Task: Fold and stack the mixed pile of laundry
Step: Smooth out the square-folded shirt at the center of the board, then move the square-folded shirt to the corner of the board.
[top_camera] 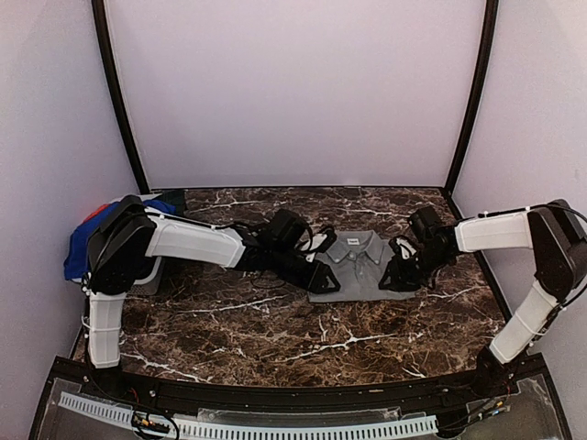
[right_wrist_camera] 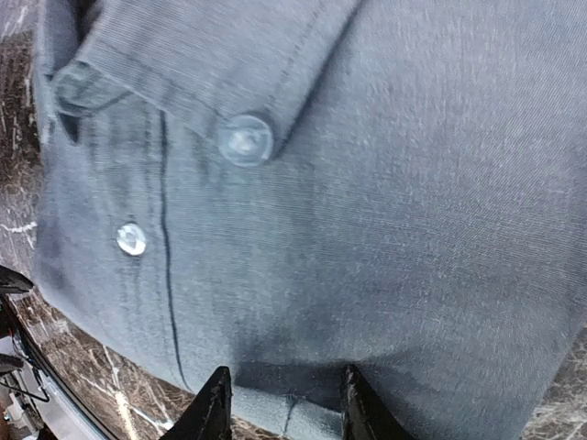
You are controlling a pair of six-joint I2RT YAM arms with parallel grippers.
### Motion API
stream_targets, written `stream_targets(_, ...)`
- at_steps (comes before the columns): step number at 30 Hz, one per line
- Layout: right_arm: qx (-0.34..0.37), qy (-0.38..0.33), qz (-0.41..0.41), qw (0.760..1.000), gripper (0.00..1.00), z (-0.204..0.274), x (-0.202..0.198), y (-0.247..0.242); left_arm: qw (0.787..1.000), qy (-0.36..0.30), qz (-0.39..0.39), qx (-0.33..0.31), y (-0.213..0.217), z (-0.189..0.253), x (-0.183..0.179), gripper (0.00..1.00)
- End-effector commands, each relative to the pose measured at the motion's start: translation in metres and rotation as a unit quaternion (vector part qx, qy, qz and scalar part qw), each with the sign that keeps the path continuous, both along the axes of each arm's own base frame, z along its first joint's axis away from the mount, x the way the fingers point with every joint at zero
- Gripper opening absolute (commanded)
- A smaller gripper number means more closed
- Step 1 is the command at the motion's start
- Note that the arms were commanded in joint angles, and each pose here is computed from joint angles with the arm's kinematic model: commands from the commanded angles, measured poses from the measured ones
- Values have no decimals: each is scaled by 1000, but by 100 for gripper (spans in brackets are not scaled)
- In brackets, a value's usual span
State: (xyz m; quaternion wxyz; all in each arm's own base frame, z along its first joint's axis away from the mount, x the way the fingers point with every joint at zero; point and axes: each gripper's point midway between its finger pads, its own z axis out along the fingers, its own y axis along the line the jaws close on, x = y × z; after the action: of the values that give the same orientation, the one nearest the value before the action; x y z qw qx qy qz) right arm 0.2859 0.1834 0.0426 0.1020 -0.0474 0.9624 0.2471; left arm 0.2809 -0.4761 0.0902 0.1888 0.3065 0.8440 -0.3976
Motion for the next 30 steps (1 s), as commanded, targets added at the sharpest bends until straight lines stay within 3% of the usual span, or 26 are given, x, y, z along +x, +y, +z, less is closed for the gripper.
stream_targets(1, 7, 31, -4, 999, 37, -19, -9, 2, 998, 37, 41, 40, 24, -38, 6, 44)
stream_targets(5, -51, 19, -22, 998, 42, -7, 0, -16, 994, 44, 72, 73, 46, -44, 17, 56)
stream_targets(9, -130, -35, -22, 991, 54, 30, 13, -41, 991, -8, 91, 94, 63, -13, 28, 70)
stream_targets(12, -119, -83, -9, 989, 67, 65, 22, -23, 990, -36, 109, 86, 75, 21, 33, 76)
stream_targets(15, -115, -100, 7, 988, 71, 79, 23, 10, 987, -51, 132, 75, 87, 45, 38, 78)
stream_targets(23, -151, -62, 24, 986, 82, 34, 20, 74, 982, -80, 152, 74, 105, 69, 38, 78)
stream_targets(30, -221, -35, 37, 974, 82, -16, 36, 68, 980, -92, 160, 68, 111, 85, 37, 80)
